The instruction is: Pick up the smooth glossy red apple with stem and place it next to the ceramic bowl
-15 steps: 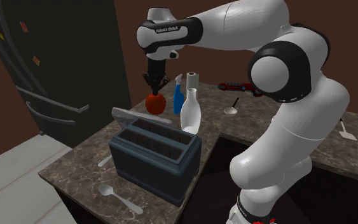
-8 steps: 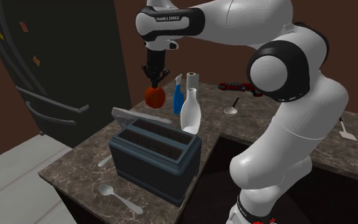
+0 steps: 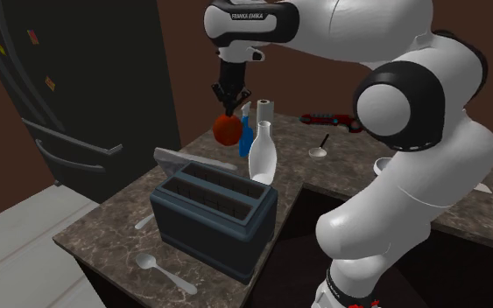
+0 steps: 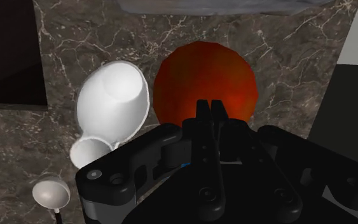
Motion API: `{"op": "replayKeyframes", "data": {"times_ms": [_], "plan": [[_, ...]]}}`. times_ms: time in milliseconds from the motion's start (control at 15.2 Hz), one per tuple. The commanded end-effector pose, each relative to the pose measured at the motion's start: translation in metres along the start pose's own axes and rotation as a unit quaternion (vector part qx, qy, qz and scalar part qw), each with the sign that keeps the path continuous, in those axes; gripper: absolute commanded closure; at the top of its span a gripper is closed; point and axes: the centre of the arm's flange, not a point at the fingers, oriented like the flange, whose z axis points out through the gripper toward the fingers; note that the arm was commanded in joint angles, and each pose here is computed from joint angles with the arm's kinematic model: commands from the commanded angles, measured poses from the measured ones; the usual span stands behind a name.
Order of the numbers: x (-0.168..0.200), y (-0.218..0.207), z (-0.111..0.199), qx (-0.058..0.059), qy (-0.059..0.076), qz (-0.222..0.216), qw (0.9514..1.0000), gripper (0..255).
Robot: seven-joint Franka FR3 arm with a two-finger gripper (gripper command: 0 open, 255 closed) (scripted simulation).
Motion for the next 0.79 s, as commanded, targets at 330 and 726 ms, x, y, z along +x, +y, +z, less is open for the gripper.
{"op": "replayKeyframes", "data": {"times_ms": [330,726], "plan": [[0.033,0.083,-0.01,0.0,0.0,-0.001,1.0,255],[0.06,0.157,-0.02,0.0,0.0,-0.001,1.0,255]]}}
